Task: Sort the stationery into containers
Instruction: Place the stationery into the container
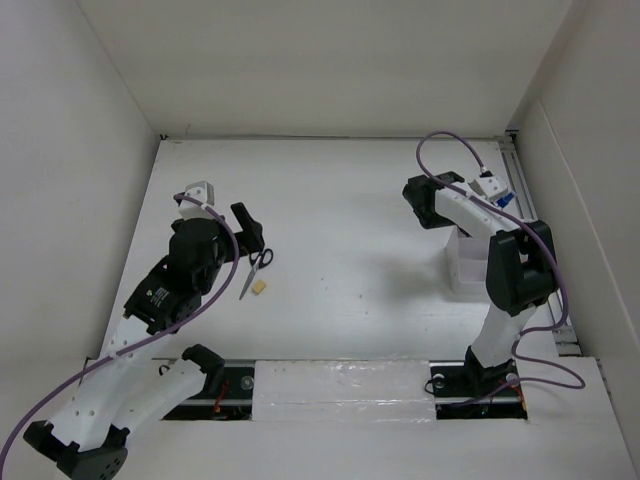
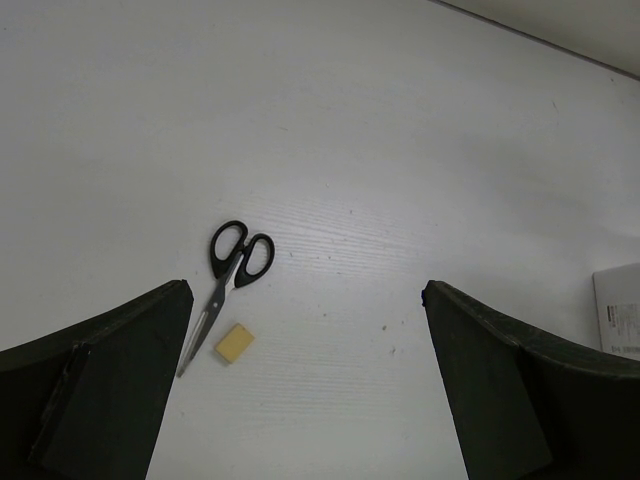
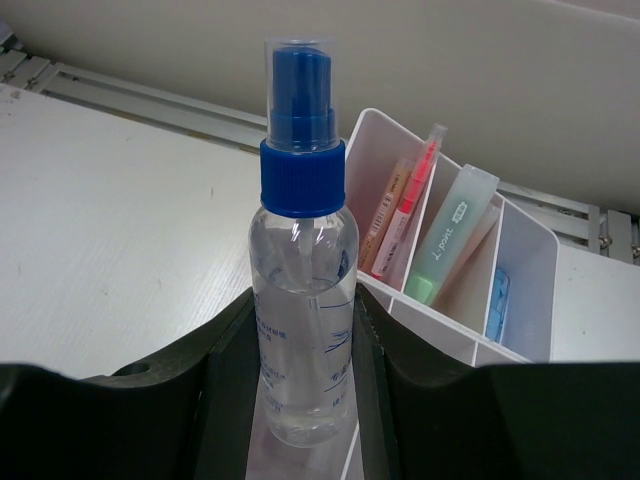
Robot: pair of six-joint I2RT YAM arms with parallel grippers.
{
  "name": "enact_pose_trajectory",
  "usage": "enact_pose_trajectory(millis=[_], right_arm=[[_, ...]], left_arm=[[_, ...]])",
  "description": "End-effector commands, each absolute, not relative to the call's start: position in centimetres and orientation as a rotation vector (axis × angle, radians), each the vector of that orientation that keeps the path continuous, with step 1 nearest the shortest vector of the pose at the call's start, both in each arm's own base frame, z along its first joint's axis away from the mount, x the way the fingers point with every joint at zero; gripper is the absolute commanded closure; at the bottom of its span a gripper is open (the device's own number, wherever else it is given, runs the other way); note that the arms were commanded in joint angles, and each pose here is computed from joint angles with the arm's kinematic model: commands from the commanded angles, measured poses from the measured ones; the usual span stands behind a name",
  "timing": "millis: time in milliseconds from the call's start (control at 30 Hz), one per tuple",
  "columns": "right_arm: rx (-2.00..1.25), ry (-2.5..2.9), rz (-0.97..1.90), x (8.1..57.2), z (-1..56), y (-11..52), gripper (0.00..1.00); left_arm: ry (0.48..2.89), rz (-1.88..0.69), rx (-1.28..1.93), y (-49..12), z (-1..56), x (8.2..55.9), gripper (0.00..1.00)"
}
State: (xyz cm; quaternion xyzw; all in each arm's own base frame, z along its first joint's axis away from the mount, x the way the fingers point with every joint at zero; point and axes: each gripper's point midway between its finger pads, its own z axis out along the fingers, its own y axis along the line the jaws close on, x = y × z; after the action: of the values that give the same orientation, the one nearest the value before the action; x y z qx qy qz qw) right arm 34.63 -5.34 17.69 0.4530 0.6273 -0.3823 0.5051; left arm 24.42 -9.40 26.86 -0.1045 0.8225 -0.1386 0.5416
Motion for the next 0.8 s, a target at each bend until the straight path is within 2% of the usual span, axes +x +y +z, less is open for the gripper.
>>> enact_pose_trajectory(millis=[0, 333, 367, 533, 767], right_arm=[[1.086, 1.478, -0.937, 34.27, 18.46, -5.92, 0.94], [1.098, 1.465, -0.923, 33.86, 18.57, -6.06, 0.88], [1.098, 1.465, -0.923, 33.86, 18.57, -6.06, 0.84], [1.093, 1.471, -0.932, 33.93, 18.27, -6.04, 0.82], [1.085, 1.475, -0.926, 33.99, 18.27, -5.73, 0.69]], left_arm=[[1.917, -0.353, -0.237, -9.68, 27.75, 24.57, 0.00], [1.912, -0.366, -0.232, -9.81, 27.75, 24.48, 0.00], [1.912, -0.366, -0.232, -9.81, 27.75, 24.48, 0.00], [1.912, -0.366, -0.232, -9.81, 27.75, 24.48, 0.00], [1.914, -0.375, -0.226, -9.97, 27.73, 24.43, 0.00]])
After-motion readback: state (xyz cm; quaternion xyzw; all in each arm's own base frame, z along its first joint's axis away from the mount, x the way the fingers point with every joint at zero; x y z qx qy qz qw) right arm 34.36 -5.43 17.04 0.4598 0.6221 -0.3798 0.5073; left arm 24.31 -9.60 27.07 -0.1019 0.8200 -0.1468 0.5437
